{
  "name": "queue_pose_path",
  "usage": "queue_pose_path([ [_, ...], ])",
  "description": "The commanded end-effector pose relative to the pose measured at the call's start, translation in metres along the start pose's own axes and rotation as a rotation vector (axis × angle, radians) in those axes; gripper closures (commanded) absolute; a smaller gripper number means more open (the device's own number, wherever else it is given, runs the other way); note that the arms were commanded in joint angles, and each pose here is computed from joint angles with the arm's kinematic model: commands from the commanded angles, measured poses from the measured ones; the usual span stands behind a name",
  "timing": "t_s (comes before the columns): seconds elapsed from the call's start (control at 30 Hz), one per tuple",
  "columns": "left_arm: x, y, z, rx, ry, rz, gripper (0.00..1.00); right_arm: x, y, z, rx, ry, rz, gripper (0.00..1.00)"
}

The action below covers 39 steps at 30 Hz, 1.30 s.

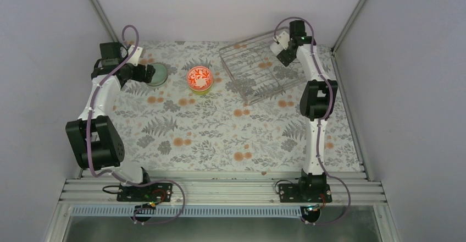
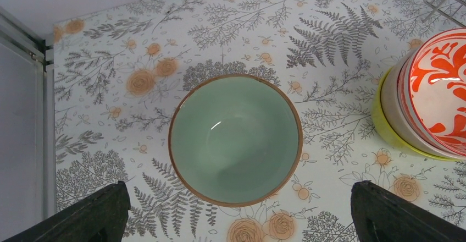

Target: Unload the bowls from the dish rack

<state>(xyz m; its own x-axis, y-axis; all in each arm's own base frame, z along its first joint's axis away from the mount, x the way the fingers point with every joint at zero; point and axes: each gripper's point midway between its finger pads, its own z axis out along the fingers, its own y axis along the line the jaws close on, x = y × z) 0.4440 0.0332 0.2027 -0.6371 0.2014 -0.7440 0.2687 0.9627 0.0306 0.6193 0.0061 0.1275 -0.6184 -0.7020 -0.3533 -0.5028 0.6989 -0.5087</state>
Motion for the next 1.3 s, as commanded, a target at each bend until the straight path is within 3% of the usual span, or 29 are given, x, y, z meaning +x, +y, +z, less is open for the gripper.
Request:
queue_pose_path([
  [0.0, -0.012, 0.001, -0.007, -0.015, -0.027, 0.011, 0.0, -0.006, -0.022, 0.008, 0.083, -0.034, 0.032, 0.0],
  [0.1, -0.012, 0.001, -0.009, -0.02, -0.03, 0.015, 0.0, -0.015, -0.074, -0.017, 0.236, -0.115, 0.191, 0.0],
  [0.2, -0.013, 0.001, -0.011, -0.02, -0.03, 0.019, 0.0, -0.01, -0.103, -0.054, 0.262, -0.175, 0.306, 0.0],
  [0.37, -0.017, -0.002, -0.014, -0.005, -0.03, 0.029, 0.0, 0.031, -0.119, -0.098, 0.283, -0.117, 0.397, 0.0],
  [0.5, -0.019, -0.007, -0.016, 0.024, -0.042, 0.026, 0.0, 0.069, -0.126, -0.1, 0.259, -0.07, 0.46, 0.02],
  [0.7, -0.018, -0.011, -0.02, 0.031, -0.039, 0.041, 0.0, 0.1, -0.114, -0.071, -0.075, -0.076, 0.577, 0.17],
  [0.87, -0.016, -0.014, -0.023, 0.045, -0.028, 0.055, 0.0, 0.113, -0.073, -0.055, -0.275, -0.05, 0.585, 0.24],
  [1.13, -0.019, -0.014, -0.025, 0.047, -0.034, 0.056, 0.0, 0.119, -0.038, -0.06, -0.39, -0.036, 0.556, 0.3],
  [1.27, -0.015, -0.016, -0.023, 0.056, -0.033, 0.05, 0.0, 0.125, -0.035, -0.05, -0.389, -0.014, 0.557, 0.38],
])
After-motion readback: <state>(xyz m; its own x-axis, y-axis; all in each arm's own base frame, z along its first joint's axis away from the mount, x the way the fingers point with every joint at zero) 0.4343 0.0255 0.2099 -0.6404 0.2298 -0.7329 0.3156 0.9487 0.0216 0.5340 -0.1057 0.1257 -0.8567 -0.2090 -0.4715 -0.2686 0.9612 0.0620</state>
